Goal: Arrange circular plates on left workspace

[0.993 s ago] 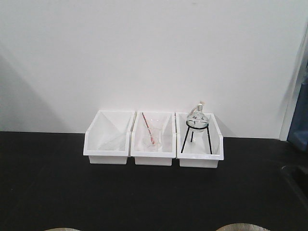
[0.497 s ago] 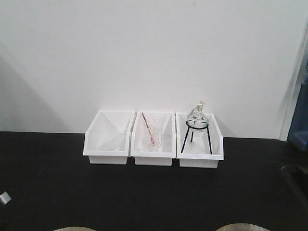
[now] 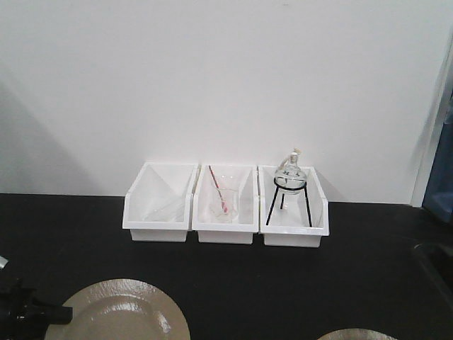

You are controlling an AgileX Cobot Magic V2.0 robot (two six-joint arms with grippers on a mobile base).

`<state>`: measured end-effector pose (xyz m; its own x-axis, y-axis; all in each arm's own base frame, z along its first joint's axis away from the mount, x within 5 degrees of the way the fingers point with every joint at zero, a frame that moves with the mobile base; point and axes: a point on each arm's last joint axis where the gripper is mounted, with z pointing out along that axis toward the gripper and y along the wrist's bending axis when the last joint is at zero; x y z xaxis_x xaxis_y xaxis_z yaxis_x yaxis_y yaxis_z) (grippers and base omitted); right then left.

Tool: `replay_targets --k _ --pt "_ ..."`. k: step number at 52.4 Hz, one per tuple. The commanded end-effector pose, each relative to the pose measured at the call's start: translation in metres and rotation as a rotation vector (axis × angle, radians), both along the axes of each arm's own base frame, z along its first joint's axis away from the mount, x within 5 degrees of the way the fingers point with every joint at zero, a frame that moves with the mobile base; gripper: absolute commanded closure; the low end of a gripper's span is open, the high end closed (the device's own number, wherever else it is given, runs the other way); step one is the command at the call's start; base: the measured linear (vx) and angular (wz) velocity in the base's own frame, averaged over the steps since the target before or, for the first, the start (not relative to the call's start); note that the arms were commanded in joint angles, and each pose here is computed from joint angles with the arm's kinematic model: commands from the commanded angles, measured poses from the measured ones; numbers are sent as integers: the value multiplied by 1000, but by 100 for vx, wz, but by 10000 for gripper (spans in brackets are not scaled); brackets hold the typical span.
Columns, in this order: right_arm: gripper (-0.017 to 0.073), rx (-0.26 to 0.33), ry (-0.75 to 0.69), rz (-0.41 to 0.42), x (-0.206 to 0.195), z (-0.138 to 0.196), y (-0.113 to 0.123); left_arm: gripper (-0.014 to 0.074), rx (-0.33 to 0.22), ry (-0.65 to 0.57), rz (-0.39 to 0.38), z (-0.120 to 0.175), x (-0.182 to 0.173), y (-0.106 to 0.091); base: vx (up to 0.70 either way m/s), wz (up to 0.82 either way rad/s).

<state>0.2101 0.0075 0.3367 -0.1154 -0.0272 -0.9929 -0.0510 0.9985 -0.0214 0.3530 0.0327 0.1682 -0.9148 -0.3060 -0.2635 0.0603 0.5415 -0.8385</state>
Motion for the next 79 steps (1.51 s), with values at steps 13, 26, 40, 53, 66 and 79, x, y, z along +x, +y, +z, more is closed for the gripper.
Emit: replay_targets --k 13,26,40,53,66,79 --pt "563 -8 -129 19 -1 22 1 598 -229 -146 73 45 18 -40 0 0" --pt "563 -8 -129 19 -1 22 1 598 -314 -129 144 42 28 -53 0 0" --pt "563 -8 -129 19 -1 22 1 598 -323 -62 108 17 41 -91 0 0" --pt "563 -8 -129 19 -1 22 1 597 -285 -98 52 19 63 -129 0 0" --pt "563 -8 -125 19 -1 21 1 596 -197 -81 121 6 70 -127 0 0" --pt "563 -8 -125 19 -1 21 1 463 -91 -144 104 1 71 -124 0 0"
